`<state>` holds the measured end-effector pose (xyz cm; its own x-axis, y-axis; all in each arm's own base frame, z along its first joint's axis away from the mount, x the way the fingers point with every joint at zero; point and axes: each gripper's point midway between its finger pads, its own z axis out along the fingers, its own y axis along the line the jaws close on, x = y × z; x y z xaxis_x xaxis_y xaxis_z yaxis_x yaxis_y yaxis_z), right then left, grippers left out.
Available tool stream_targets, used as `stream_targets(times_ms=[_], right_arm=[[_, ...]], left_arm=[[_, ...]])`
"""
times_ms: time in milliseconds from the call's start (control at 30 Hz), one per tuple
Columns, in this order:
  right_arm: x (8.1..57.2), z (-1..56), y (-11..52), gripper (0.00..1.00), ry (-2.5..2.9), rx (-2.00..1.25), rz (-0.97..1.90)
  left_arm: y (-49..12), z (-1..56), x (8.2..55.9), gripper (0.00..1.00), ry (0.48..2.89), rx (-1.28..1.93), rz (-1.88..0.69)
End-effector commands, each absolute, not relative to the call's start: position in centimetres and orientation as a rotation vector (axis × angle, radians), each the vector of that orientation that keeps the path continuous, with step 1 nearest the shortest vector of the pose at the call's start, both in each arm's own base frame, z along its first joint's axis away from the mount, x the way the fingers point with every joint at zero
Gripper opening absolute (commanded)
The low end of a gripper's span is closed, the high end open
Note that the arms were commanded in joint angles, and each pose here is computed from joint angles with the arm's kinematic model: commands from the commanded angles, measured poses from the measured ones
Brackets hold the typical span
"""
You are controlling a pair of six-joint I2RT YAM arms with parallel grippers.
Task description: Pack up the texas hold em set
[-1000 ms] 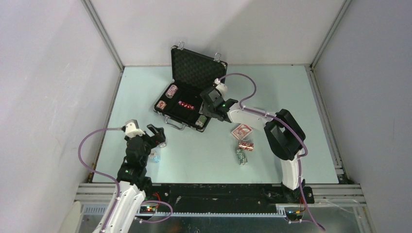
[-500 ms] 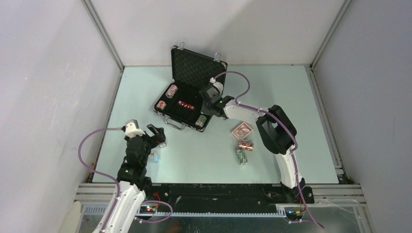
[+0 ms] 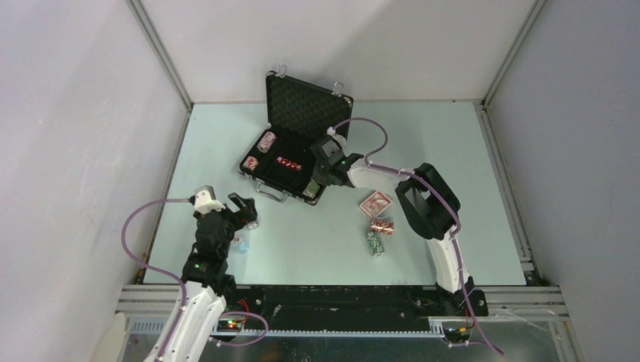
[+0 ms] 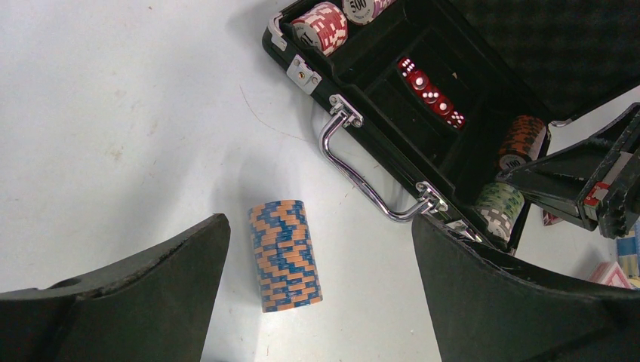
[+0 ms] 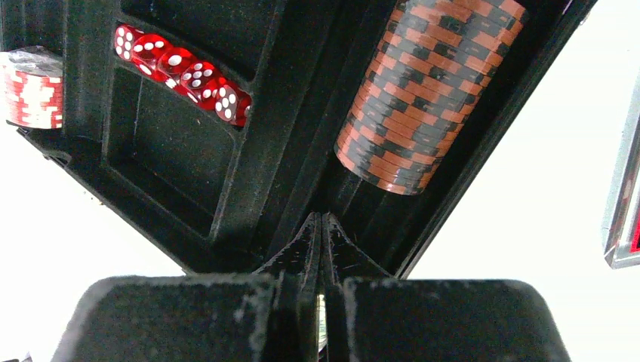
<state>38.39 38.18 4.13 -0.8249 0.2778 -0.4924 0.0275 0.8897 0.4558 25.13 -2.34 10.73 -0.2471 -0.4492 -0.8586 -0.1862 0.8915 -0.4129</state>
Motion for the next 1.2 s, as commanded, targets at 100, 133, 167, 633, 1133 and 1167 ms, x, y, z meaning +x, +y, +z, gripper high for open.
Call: stream_targets(times_ms=[100,133,167,633,1133,1167], right_arm=[[38.6,7.3,37.6,0.08,2.442,0.245,0.624],[39.0,8.0,37.3,0.13,2.428,0.238,0.633],[39.6,9.1,36.8,0.21,2.405,0.226,0.635],[39.6,8.1,32.6,0.51,2.405,0.469,0.450],[39.8,3.0,33.9,0.49,2.491,0.568,0.529],[39.7,2.7,33.7,0.48,2.494,0.569,0.525]], left_arm=[[-2.5,11.9,25.5,0.98,1.792,-0.449,-0.272],[-2.5,11.9,25.5,0.98,1.792,-0.448,-0.273],[-2.4,12.0,25.5,0.98,1.790,-0.450,-0.271],[-2.5,11.9,25.6,0.98,1.793,-0.449,-0.272],[-2.5,11.9,25.6,0.98,1.794,-0.449,-0.271],[-2.5,11.9,25.6,0.98,1.794,-0.449,-0.271]])
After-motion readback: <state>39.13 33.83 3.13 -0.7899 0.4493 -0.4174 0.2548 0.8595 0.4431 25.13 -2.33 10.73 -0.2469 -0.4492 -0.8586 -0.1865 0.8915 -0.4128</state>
